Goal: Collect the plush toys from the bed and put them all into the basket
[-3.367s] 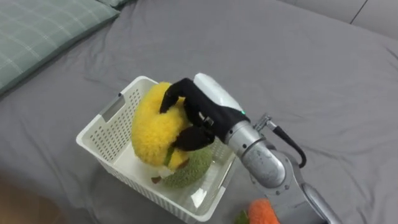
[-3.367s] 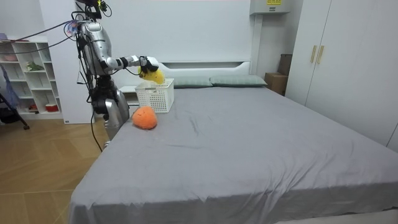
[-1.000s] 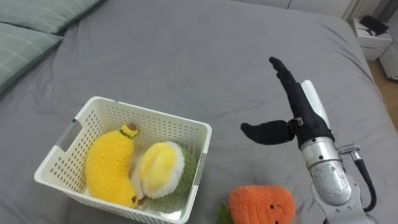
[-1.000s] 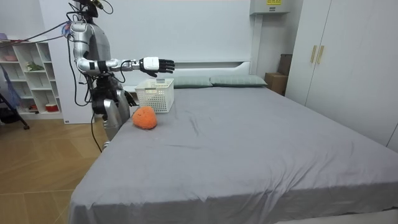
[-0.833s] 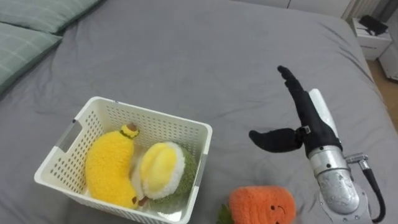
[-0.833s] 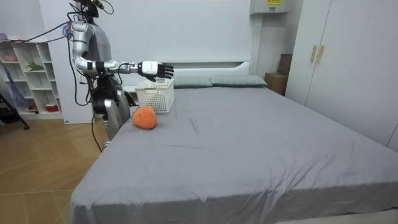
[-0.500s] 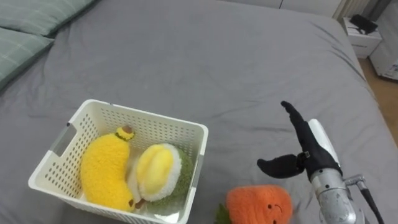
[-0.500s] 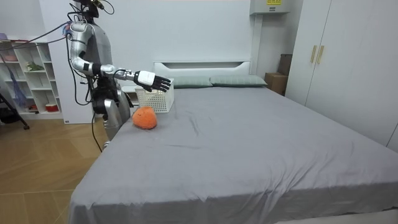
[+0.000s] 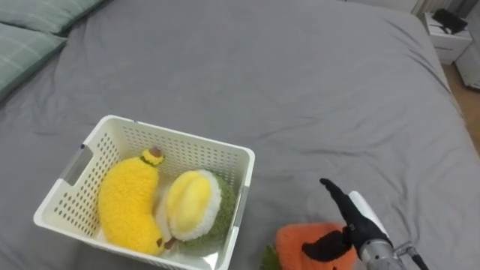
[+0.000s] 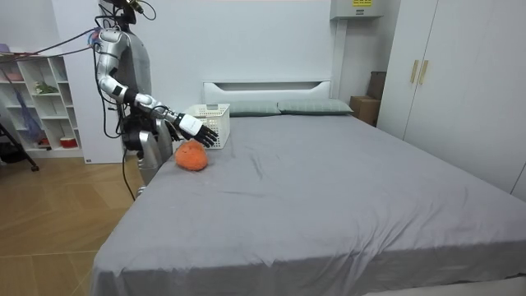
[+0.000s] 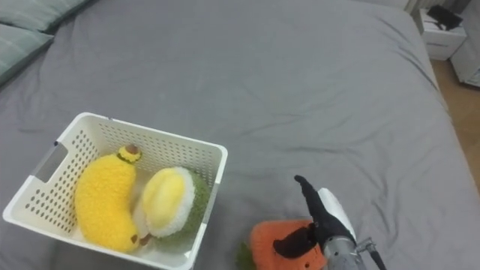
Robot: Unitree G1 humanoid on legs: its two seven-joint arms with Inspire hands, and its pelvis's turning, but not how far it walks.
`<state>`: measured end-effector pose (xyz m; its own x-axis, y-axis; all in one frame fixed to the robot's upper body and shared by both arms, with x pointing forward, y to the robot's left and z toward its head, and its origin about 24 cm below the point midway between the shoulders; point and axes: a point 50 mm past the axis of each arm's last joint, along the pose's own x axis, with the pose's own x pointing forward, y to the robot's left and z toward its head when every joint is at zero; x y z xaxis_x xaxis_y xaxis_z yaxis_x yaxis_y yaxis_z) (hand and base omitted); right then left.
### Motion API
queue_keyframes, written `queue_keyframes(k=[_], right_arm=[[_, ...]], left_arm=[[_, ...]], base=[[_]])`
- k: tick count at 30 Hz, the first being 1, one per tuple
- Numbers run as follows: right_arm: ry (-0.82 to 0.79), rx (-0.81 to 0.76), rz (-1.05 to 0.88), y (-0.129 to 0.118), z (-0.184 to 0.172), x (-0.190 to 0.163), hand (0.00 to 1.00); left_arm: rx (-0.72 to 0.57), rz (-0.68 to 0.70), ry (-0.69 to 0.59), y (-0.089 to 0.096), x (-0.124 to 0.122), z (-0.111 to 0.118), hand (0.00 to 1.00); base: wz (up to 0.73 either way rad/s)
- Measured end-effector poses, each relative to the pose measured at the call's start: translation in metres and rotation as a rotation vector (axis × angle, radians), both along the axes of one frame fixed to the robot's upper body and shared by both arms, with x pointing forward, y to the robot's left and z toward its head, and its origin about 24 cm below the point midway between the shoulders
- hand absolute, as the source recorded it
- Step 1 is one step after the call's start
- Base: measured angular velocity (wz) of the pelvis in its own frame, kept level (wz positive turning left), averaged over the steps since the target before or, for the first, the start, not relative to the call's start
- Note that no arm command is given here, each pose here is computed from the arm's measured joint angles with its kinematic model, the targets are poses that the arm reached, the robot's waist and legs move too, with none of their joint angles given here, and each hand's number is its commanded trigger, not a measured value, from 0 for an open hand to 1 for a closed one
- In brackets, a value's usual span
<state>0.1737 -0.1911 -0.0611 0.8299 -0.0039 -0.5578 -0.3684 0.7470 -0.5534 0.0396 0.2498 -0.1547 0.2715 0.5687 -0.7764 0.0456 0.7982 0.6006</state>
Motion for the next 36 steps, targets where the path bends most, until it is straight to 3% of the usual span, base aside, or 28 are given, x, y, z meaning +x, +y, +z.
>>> queue_keyframes(k=[8,23,24,26,27,36], right_arm=[[0.117,-0.023,-0.003,-0.004,-0.025,-0.015,0.00],[0.110,-0.096,0.098,-0.004,-0.020,-0.004,0.00],[0.110,-0.097,0.100,-0.004,-0.020,-0.004,0.17],[0.113,-0.100,0.109,-0.004,-0.020,-0.003,0.86],[0.113,-0.101,0.110,-0.004,-0.020,-0.003,1.00],[0.094,-0.158,0.154,-0.003,-0.017,0.010,1.00]], left_arm=[[-0.006,-0.012,-0.013,-0.001,0.003,0.000,0.00],[-0.042,-0.036,-0.030,0.009,0.015,0.003,0.00],[-0.041,-0.037,-0.032,0.009,0.016,0.003,0.00],[-0.040,-0.037,-0.032,0.010,0.016,0.003,0.00],[-0.040,-0.037,-0.032,0.010,0.017,0.003,0.00],[-0.037,-0.044,-0.001,0.009,0.014,0.001,0.00]], base=[[0.02],[0.01],[0.00],[0.00],[0.03],[0.01]])
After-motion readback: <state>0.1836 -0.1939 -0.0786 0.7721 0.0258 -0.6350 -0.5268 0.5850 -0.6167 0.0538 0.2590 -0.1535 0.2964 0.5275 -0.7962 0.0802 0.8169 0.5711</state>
